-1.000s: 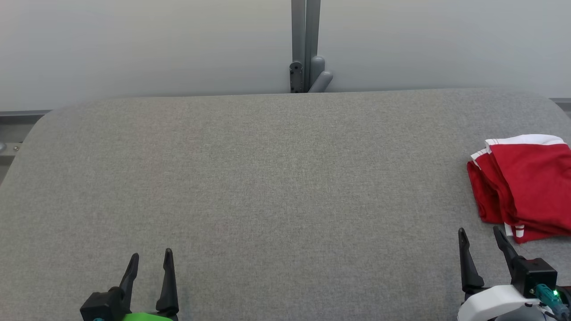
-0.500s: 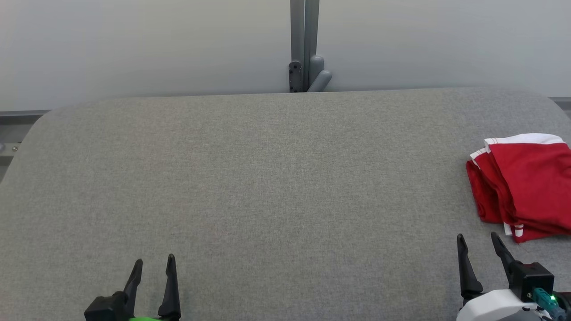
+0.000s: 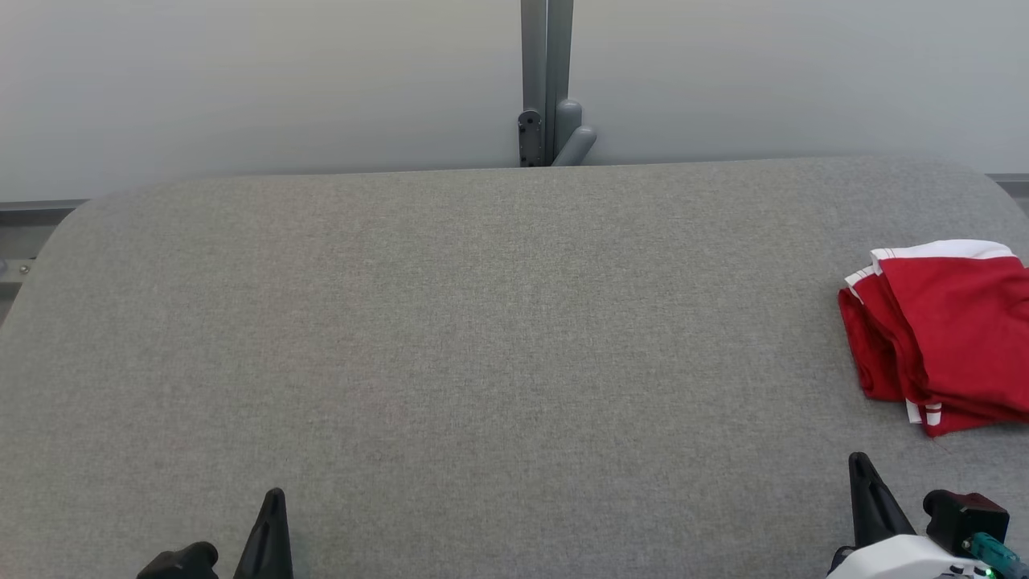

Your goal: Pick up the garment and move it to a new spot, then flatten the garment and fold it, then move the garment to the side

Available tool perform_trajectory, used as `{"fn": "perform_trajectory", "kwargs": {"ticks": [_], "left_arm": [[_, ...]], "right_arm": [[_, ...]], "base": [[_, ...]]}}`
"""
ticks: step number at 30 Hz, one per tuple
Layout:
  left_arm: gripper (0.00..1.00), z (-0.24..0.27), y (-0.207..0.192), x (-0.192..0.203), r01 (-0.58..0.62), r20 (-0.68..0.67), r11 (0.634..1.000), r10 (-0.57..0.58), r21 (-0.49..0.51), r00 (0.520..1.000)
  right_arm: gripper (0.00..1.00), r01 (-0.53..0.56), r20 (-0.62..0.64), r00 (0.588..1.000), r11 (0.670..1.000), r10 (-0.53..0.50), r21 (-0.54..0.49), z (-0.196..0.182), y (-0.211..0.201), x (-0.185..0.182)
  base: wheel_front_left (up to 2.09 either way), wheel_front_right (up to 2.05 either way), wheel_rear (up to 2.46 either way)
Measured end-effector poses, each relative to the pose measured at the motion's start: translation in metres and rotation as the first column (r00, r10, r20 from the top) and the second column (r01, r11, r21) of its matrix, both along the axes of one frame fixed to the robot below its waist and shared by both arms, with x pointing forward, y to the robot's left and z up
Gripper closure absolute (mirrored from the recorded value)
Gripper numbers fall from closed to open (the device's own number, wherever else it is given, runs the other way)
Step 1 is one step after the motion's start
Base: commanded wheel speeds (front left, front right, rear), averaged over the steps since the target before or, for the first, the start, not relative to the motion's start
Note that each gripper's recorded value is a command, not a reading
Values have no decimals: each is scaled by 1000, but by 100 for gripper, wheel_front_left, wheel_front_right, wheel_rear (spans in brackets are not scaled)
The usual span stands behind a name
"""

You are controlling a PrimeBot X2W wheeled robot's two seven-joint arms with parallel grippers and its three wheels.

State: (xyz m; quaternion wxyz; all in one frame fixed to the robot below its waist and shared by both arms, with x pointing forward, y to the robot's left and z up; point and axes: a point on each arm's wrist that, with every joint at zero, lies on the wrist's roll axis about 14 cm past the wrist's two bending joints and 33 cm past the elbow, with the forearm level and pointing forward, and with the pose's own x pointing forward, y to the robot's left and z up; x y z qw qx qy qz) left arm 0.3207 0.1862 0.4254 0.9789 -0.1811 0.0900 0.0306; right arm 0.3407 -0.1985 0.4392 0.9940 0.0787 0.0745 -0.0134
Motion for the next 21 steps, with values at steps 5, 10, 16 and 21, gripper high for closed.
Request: {"fn": "perform_trajectory", "kwargs": {"ticks": [5, 10, 16, 21], "left_arm": [[100, 1, 4, 3, -33, -5, 996, 33, -79, 999], [100, 4, 8, 6, -63, -5, 985, 63, -157, 998], [100, 9, 9, 12, -77, 0, 968, 80, -240, 997], [100, 12, 10, 15, -92, -2, 948, 96, -306, 995]], "right_arm": [[100, 33, -1, 999, 995, -33, 95, 1, -2, 1], [100, 58, 3, 998, 981, -59, 188, 5, -4, 5], [100, 82, 2, 996, 955, -86, 286, 8, -5, 7], [100, 94, 5, 995, 927, -103, 364, 12, -6, 12]], "base": [[0, 0, 0], [0, 0, 0], [0, 0, 0], [0, 0, 0]]}}
